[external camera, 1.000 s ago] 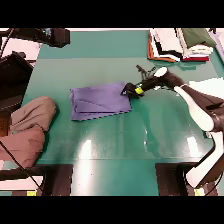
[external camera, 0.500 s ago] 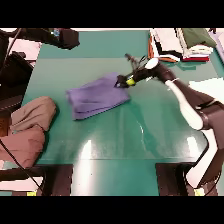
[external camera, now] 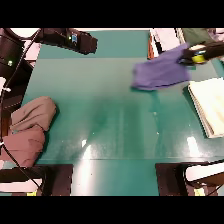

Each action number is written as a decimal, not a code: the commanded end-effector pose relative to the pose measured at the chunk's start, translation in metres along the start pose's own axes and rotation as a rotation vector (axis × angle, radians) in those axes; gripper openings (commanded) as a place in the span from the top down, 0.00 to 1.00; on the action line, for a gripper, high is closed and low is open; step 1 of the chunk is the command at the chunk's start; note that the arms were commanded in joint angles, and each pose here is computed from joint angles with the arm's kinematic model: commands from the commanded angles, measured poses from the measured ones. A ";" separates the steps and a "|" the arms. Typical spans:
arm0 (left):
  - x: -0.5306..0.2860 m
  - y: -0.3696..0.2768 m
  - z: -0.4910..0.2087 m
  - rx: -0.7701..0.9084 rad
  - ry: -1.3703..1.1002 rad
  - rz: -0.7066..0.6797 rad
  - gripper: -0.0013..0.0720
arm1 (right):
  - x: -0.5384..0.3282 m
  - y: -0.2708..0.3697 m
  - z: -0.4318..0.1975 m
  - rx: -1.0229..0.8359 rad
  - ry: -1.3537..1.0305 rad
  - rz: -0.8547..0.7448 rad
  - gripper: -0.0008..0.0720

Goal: Fold the shirts.

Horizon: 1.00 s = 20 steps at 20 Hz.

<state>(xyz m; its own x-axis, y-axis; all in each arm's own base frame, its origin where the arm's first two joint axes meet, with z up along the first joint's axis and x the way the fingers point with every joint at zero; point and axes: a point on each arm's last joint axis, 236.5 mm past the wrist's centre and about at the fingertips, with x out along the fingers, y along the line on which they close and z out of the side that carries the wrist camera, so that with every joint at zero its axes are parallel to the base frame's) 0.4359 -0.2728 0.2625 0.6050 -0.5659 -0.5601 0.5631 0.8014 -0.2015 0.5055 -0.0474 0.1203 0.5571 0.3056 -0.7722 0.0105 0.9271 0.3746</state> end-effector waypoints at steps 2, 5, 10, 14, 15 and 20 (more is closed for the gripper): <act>0.001 -0.004 0.000 0.002 0.000 -0.008 0.95 | -0.088 -0.114 0.016 0.181 -0.177 -0.173 0.96; 0.001 -0.004 0.000 -0.006 0.000 -0.008 0.95 | -0.108 -0.146 0.019 0.261 -0.244 -0.178 0.96; 0.001 -0.004 -0.001 -0.005 0.003 -0.008 0.95 | -0.132 -0.133 0.050 0.227 -0.348 -0.161 0.96; 0.001 -0.004 -0.002 -0.005 0.009 -0.009 0.95 | -0.175 -0.110 0.080 0.137 -0.443 -0.183 0.96; 0.001 -0.005 -0.003 -0.004 0.012 -0.009 0.95 | -0.184 -0.108 0.081 0.130 -0.451 -0.188 0.96; 0.001 -0.004 -0.003 -0.002 0.012 -0.009 0.95 | -0.215 -0.132 0.051 0.181 -0.413 -0.338 0.96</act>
<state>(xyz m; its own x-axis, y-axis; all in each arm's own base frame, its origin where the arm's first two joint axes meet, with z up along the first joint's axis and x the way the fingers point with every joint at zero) 0.4324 -0.2762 0.2612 0.5948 -0.5710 -0.5659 0.5658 0.7974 -0.2098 0.4492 -0.2323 0.2627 0.8120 -0.0710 -0.5793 0.2940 0.9072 0.3009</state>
